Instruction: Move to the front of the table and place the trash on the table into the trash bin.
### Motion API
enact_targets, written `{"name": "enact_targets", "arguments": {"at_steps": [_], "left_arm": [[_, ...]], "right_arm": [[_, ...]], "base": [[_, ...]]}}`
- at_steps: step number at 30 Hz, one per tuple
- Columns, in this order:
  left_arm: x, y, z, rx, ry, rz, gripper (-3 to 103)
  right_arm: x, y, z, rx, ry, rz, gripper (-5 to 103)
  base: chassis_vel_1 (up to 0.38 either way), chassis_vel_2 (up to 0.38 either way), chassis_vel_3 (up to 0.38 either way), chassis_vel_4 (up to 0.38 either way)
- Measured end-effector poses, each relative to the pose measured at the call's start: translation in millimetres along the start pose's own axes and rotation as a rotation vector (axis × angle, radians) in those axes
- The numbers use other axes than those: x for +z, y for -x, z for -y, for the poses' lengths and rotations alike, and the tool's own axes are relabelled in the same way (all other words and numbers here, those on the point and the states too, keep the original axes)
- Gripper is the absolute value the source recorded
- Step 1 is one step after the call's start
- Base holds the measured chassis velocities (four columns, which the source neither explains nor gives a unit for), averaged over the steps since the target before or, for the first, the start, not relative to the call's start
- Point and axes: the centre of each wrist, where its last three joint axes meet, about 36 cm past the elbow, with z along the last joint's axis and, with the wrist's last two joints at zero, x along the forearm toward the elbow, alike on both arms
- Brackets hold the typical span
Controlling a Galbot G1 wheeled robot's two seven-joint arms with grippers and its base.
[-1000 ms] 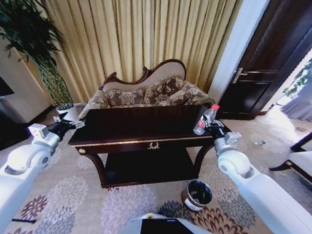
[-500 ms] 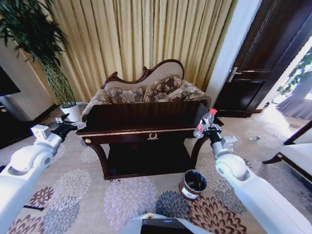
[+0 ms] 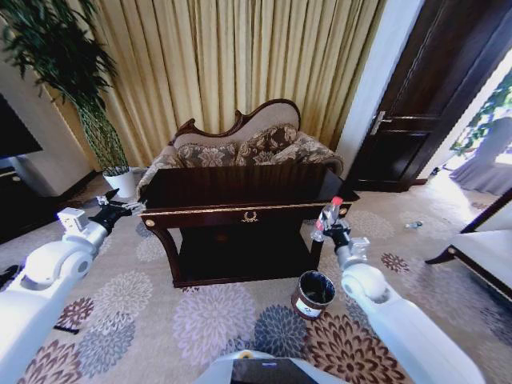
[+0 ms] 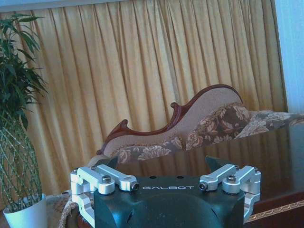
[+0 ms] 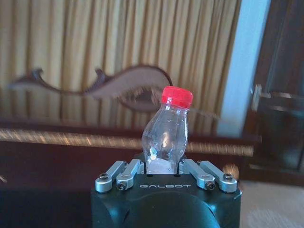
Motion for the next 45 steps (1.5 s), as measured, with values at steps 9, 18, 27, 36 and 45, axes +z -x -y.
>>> {"name": "enact_targets", "arguments": {"at_steps": [9, 18, 27, 36, 45], "left_arm": [[-4.0, -3.7, 1.4, 0.005, 0.005, 0.004, 100], [-3.6, -5.2, 3.0, 0.013, 0.012, -0.001, 100], [-3.1, -5.6, 11.3, 0.040, 0.021, -0.004, 100], [-5.0, -6.7, 17.1, 0.048, 0.024, 0.000, 100], [-6.6, -6.4, 15.7, 0.044, 0.024, 0.007, 100]], "right_arm": [[82.2, 49.4, 31.7, 0.072, -0.098, -0.100, 27], [156.2, 48.9, 70.5, 0.004, -0.221, -0.135, 27], [221.0, 34.8, 80.1, 0.049, -0.219, -0.226, 27], [227.5, 34.5, 59.1, 0.059, -0.194, -0.237, 43], [217.5, 38.4, 47.1, 0.056, -0.187, -0.208, 77]], "base": [[0.000, 0.000, 0.000, 0.000], [0.000, 0.000, 0.000, 0.000], [0.000, 0.000, 0.000, 0.000], [0.000, 0.000, 0.000, 0.000], [0.000, 0.000, 0.000, 0.000]]}}
